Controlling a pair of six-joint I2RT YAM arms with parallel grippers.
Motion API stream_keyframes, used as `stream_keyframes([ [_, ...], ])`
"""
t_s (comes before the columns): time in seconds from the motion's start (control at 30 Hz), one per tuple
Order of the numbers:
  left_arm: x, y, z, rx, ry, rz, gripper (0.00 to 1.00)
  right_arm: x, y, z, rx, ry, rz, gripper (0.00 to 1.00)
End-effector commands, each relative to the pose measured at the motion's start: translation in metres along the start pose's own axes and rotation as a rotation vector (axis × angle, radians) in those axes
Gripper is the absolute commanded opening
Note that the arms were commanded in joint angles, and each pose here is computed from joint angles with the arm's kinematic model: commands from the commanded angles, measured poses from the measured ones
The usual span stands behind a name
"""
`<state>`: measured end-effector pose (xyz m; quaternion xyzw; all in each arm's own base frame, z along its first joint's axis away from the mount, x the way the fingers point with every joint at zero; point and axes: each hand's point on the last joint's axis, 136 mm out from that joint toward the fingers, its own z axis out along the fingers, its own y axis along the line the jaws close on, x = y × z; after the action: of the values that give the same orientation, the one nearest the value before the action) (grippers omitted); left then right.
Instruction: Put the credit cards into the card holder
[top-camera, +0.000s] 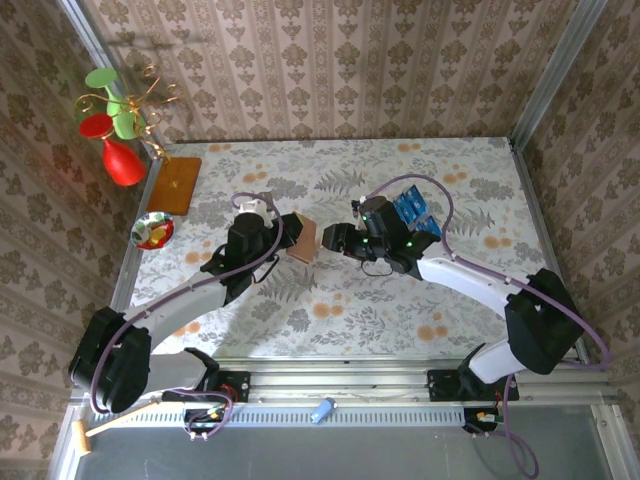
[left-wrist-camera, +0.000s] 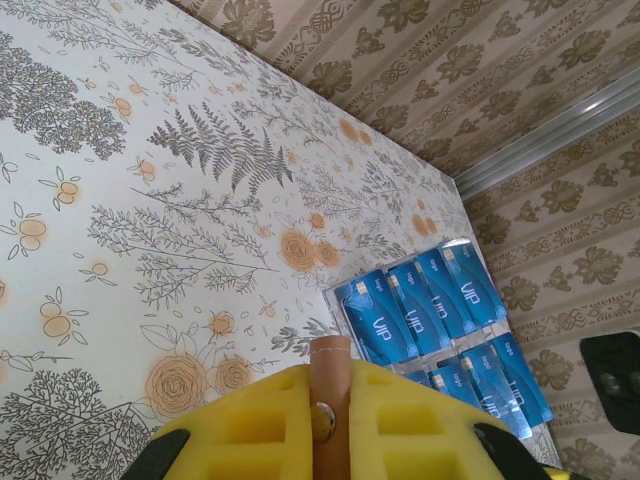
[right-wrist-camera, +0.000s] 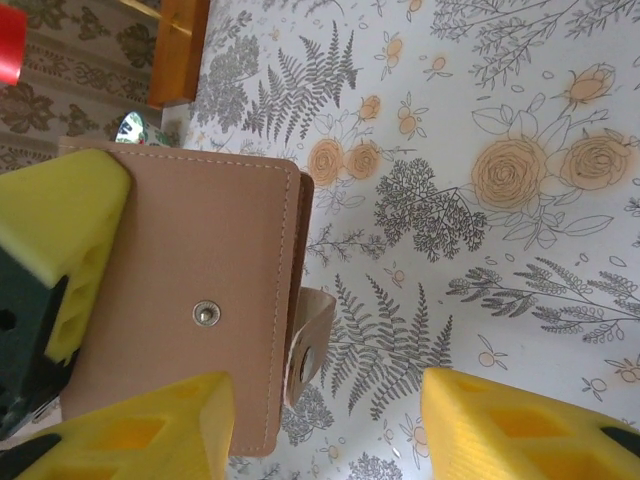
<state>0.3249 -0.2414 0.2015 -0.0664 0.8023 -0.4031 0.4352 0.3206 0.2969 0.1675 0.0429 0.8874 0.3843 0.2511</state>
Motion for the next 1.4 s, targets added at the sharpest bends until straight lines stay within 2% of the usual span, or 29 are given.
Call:
stream_keyframes([
  [0.0, -0.004, -0.011, -0.005, 0.033, -0.013, 0.028, 0.1, -0.006, 0.015, 0.006, -0.052, 0.01, 0.008, 0.5],
  [0.23, -0.004, -0.011, -0.004, 0.031, -0.017, 0.033, 0.1, -0.002, 0.012, 0.016, -0.052, 0.032, 0.018, 0.33],
  [0.47, -0.001, -0.007, 0.001, 0.029, -0.012, 0.024, 0.1, -0.003, 0.011, 0.018, -0.045, 0.04, 0.002, 0.0],
  [0.57, 0.004, -0.002, 0.004, 0.022, -0.003, 0.016, 0.12, -0.005, 0.013, 0.012, -0.027, 0.041, -0.036, 0.0],
  [0.77, 0.014, 0.022, 0.01, -0.018, 0.01, -0.004, 0.49, -0.012, 0.029, -0.012, -0.026, 0.031, -0.109, 0.0],
  [0.87, 0.019, 0.038, 0.016, -0.038, 0.021, -0.027, 0.6, -0.015, 0.046, -0.02, -0.06, 0.038, -0.132, 0.0],
  [1.1, 0.039, 0.061, 0.037, -0.007, 0.035, -0.098, 0.67, -0.004, 0.077, -0.007, -0.118, 0.098, -0.165, 0.0],
  [1.37, 0.055, 0.091, 0.036, -0.015, 0.032, -0.148, 0.71, 0.012, 0.057, 0.005, -0.082, 0.148, -0.188, 0.0],
])
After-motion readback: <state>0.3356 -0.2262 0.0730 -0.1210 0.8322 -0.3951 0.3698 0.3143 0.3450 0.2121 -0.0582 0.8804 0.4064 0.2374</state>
